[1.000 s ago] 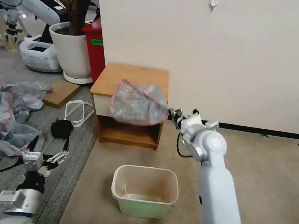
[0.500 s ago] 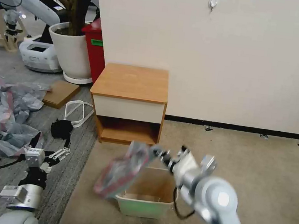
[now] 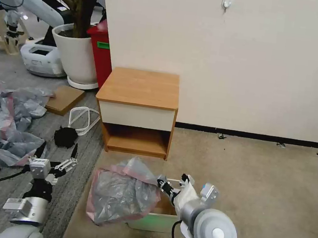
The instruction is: Pick up the garbage bag from the table and place it over the trash can.
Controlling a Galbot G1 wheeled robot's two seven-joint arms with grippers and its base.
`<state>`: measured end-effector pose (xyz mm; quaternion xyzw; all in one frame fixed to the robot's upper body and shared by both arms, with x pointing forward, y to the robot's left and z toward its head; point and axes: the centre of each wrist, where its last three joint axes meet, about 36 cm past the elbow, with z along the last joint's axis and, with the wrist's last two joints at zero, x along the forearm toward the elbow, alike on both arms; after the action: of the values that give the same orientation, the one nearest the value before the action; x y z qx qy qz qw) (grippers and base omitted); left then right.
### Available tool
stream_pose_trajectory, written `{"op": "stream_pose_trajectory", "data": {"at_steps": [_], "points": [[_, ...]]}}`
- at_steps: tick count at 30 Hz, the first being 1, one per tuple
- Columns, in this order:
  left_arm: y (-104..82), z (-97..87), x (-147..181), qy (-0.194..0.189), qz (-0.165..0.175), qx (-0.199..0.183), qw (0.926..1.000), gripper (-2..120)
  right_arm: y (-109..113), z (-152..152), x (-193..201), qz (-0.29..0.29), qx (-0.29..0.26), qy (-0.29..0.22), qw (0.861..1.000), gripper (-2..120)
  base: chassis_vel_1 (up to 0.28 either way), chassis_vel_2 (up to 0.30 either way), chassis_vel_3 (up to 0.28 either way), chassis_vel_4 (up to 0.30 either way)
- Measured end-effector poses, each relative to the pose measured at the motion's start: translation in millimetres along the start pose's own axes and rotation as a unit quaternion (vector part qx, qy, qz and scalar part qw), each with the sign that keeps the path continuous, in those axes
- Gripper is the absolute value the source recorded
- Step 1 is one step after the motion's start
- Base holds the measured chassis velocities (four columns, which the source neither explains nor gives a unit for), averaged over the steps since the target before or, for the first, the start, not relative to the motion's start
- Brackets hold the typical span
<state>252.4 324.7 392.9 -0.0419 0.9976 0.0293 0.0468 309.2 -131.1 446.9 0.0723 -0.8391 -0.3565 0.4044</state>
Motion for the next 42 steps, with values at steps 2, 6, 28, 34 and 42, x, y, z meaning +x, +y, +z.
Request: {"op": "stream_pose_trajectory", "data": {"at_steps": [2,6,28,34,42], "points": [[0.1,-0.1,-0.1,0.000,0.001,0.000,1.0000,100,-1.4,1.2,1.9,0.004,0.006,-0.001,1.000,0,0.000,0.000,0.000,0.000],[-1.4,0.2,-0.6,0.000,0.003,0.001,1.0000,100,-4.4,4.3,7.1,0.010,0.025,-0.005,1.000,0,0.000,0.000,0.000,0.000],[-10.2,6.0,-4.2,0.005,0.032,0.009,0.9994,100,-11.9,-1.8,34.1,0.063,0.202,-0.088,0.973,70,0.000,0.000,0.000,0.000],[-13.5,4.8,-2.6,0.006,0.074,0.010,0.9972,100,-16.9,-16.4,44.2,0.049,0.246,-0.127,0.960,89,0.000,0.000,0.000,0.000],[-33.7,-3.0,4.6,0.062,0.147,0.029,0.9867,100,-18.6,-24.9,51.2,0.031,0.284,-0.159,0.945,111,0.000,0.000,0.000,0.000]]}}
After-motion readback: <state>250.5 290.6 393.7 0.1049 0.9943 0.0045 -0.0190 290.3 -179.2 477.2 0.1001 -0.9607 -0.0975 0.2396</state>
